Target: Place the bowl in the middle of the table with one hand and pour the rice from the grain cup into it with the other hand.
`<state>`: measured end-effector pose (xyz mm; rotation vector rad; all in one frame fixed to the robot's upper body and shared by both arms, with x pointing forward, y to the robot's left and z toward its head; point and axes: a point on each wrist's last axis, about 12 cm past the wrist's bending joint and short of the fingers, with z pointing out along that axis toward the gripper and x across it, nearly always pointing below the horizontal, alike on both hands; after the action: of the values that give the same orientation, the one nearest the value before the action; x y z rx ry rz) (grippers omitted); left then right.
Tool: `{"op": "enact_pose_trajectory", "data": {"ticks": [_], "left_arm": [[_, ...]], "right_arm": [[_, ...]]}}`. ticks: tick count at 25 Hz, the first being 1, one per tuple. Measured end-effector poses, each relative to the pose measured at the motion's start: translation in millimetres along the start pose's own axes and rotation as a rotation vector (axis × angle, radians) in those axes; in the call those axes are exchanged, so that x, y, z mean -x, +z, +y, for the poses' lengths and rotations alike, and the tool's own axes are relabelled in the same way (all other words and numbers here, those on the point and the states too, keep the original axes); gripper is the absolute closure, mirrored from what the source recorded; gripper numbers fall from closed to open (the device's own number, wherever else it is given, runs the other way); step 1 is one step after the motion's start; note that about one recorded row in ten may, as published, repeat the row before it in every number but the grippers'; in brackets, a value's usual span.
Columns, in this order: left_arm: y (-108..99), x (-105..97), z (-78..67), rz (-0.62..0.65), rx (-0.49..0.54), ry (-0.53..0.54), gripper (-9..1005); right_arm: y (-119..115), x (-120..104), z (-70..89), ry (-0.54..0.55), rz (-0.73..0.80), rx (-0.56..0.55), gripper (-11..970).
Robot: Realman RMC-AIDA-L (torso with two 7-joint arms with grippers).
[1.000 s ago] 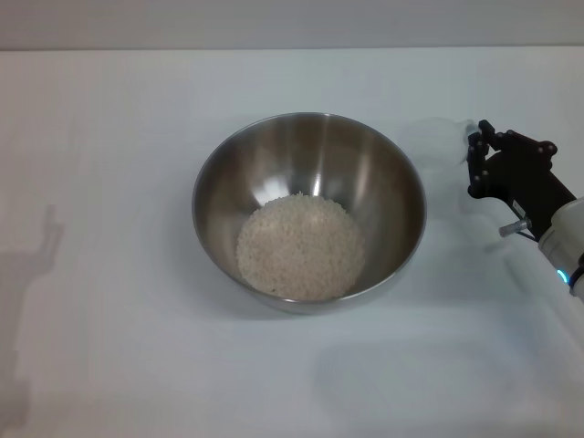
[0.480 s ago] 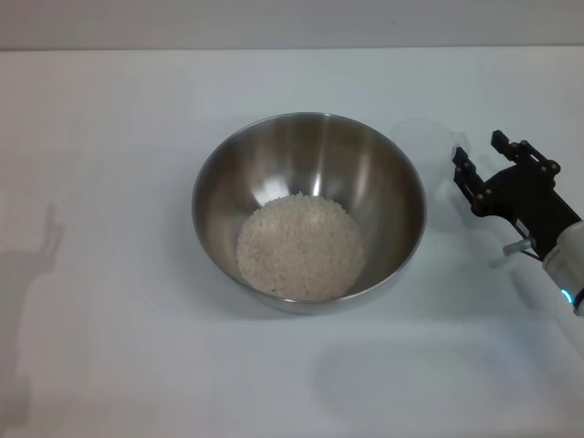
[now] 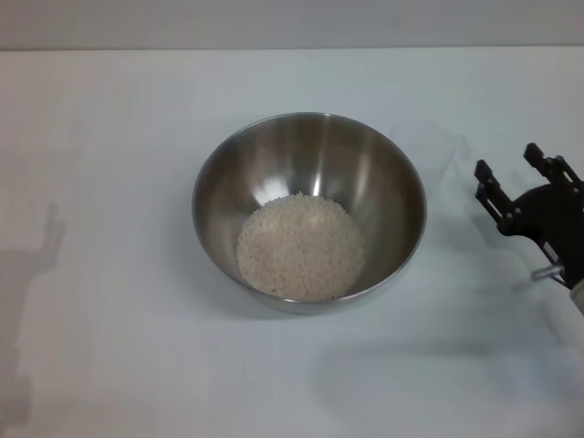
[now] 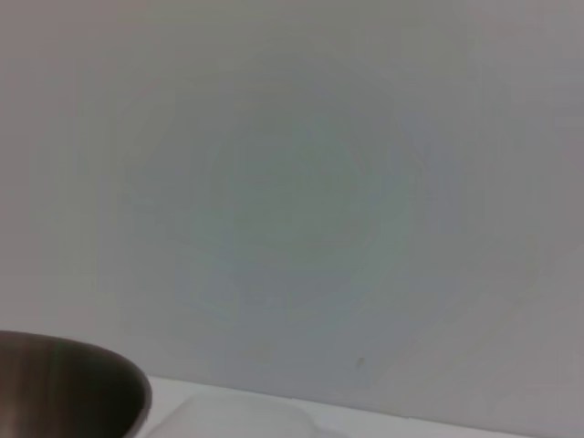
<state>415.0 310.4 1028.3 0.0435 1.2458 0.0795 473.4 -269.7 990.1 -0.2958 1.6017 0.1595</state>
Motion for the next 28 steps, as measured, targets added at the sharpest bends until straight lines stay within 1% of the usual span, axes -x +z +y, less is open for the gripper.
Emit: {"op": "enact_pose_trajectory", "data": {"ticks": [1,8,10,11,12,13,16,20,22,24,25,28], "left_arm": [[-0.1,-0.1,0.0,0.000,0.000,0.000,213],[-0.2,-0.3,0.1,0.002,0.000,0.001,213],[-0.4,-1.6,0.2,0.013,-0.001,-0.001,213],[-0.5,-2.3,0.3,0.020,-0.001,-0.013,213],[-0.5,-2.3,0.3,0.020,-0.001,-0.013,213],[-0.5,-2.3,0.3,0.020,-0.001,-0.013,213],[-2.1,-4.1,1.8,0.033,-0.002,-0.028,213],[-3.7,-5.3,3.2,0.043,-0.002,-0.022,213],[-6.3,-6.6,4.8,0.055,-0.001,-0.016,213],[-6.5,-6.7,4.9,0.056,-0.001,-0.015,213],[-7.1,-7.2,5.1,0.061,0.000,-0.016,213],[-7.8,-8.9,6.1,0.076,0.003,-0.026,213]], "right_arm": [[-4.9,-0.1,-0.3,0.005,-0.012,-0.007,293],[-39.3,6.9,-3.1,0.031,-0.149,-0.067,177],[-55.1,12.7,-4.0,0.033,-0.227,-0.097,137],[-58.0,13.9,-4.0,0.031,-0.242,-0.103,117],[-58.0,13.9,-4.0,0.031,-0.242,-0.103,117],[-66.3,18.6,-3.3,0.027,-0.296,-0.113,118],[-72.0,22.1,-3.2,0.023,-0.334,-0.118,119],[-81.7,29.8,-6.1,0.010,-0.412,-0.139,121],[-82.6,31.0,-7.1,0.010,-0.425,-0.149,122],[-83.3,32.9,-9.1,0.017,-0.444,-0.188,122],[-83.7,33.7,-11.0,0.026,-0.454,-0.226,122],[-84.1,33.8,-12.1,0.027,-0.455,-0.239,122]]}}
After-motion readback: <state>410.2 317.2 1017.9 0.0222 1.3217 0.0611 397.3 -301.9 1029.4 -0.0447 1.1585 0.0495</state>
